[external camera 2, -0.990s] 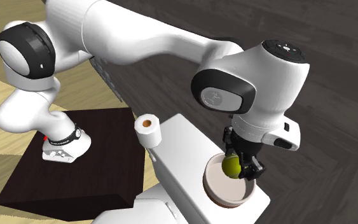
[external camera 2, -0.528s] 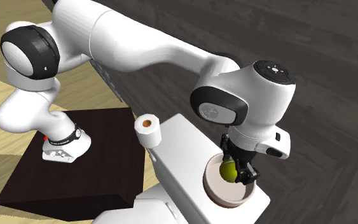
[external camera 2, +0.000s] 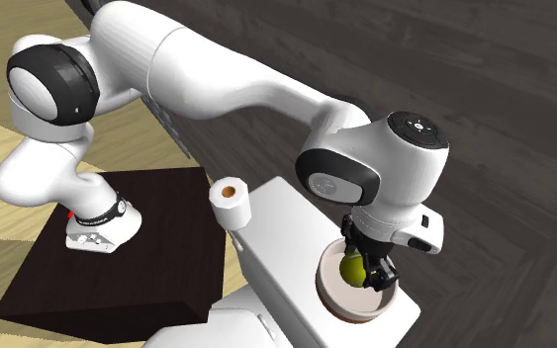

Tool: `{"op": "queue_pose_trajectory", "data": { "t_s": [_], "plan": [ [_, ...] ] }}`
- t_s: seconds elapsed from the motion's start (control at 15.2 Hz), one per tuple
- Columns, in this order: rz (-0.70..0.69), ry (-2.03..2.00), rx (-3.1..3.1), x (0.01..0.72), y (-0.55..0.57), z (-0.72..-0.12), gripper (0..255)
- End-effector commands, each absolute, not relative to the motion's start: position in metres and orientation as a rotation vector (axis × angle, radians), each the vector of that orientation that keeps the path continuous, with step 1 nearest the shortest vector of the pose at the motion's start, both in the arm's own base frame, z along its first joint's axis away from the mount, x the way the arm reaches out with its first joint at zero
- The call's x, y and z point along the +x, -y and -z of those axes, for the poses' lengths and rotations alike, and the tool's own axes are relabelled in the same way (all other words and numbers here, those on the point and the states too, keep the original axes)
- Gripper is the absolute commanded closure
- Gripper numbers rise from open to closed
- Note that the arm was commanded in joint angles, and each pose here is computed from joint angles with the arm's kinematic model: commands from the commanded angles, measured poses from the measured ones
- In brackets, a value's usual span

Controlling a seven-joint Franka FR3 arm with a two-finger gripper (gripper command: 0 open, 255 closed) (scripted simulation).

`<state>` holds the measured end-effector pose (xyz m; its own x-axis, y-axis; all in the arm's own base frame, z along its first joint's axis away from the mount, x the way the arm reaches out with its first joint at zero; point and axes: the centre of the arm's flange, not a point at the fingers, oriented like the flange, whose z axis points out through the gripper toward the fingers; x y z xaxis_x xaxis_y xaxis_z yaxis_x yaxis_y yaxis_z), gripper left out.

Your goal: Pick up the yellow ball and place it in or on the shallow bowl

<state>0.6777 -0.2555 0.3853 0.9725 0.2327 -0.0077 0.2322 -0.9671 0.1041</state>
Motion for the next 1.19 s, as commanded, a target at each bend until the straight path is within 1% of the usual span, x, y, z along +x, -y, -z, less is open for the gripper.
{"op": "queue_pose_trajectory", "data": {
  "t_s": [0.0, 0.13, 0.2, 0.53, 0.79, 1.12],
  "plan": [
    [-0.008, -0.356, 3.016, 0.678, 0.256, -0.385, 255],
    [-0.008, -0.356, 3.016, 0.678, 0.256, -0.385, 255],
    [-0.008, -0.356, 3.016, 0.678, 0.256, -0.385, 0],
    [-0.008, -0.356, 3.016, 0.678, 0.256, -0.385, 0],
    [-0.008, -0.356, 3.016, 0.677, 0.251, -0.435, 0],
    [-0.008, -0.356, 3.016, 0.677, 0.251, -0.435, 0]
  ]
}}
